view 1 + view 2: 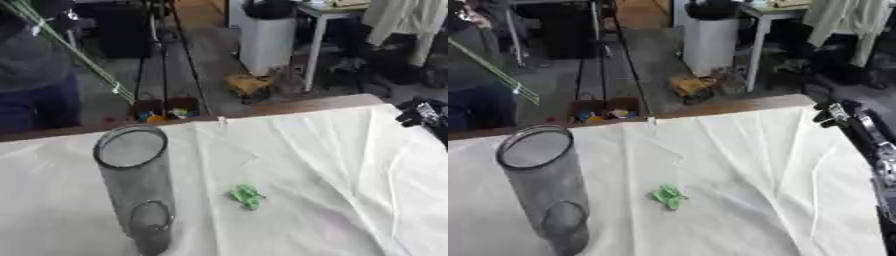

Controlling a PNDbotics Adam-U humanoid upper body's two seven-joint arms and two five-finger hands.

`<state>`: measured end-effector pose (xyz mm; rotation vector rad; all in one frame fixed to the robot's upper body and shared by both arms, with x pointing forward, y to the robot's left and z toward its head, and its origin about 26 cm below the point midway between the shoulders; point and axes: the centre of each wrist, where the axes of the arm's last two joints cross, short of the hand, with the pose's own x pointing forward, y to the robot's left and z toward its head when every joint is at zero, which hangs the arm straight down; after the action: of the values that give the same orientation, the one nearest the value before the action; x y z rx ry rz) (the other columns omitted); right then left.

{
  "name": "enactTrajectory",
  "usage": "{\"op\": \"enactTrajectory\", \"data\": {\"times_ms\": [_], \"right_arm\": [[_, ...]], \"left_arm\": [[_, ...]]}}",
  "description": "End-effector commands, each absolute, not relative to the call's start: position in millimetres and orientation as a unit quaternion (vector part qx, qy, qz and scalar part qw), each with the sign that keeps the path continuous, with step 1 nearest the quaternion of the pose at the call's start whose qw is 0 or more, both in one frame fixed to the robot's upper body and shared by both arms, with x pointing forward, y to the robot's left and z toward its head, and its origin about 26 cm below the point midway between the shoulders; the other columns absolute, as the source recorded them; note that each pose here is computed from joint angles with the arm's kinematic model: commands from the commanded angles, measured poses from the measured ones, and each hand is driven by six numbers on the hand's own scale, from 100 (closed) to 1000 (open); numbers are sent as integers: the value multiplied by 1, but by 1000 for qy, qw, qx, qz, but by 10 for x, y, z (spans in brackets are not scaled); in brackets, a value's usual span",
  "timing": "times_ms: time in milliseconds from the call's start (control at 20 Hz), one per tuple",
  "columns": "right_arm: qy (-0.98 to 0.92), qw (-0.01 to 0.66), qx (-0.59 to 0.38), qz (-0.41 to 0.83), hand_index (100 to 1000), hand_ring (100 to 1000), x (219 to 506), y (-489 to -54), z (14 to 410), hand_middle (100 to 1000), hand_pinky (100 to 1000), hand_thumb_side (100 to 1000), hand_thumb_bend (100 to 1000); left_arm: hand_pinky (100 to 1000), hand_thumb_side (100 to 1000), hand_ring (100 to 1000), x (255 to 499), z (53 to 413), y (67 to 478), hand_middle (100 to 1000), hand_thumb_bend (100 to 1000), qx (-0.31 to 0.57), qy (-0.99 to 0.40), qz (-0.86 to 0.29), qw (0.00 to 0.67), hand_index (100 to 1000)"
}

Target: Arrange flowers into the vase.

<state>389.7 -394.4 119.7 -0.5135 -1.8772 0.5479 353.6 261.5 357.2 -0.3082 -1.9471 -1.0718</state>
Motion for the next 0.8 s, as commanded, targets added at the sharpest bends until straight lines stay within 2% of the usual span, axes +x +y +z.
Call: {"op": "enactTrajectory", "data": {"times_ms": [50, 350, 550, 800], "right_arm": [[-789, 515, -236, 235, 519, 653, 3886, -4029, 1368, 694, 661, 957, 100], [-789, 516, -235, 236, 519, 653, 3884, -4024, 1360, 694, 661, 957, 100], [-788, 517, -236, 236, 519, 653, 3882, -4027, 1361, 694, 661, 957, 100], [-788, 516, -236, 237, 519, 652, 3883, -4026, 1362, 694, 661, 957, 100]], "left_arm": [[100, 540, 100, 3474, 3682, 2662, 100, 976, -105, -782, -443, 426, 100], [100, 576, 100, 3492, 3641, 2655, 100, 946, -107, -772, -451, 435, 100], [100, 643, 100, 3511, 3597, 2642, 100, 899, -108, -762, -460, 443, 100], [100, 657, 100, 3537, 3542, 2642, 100, 891, -105, -752, -468, 452, 100]]}}
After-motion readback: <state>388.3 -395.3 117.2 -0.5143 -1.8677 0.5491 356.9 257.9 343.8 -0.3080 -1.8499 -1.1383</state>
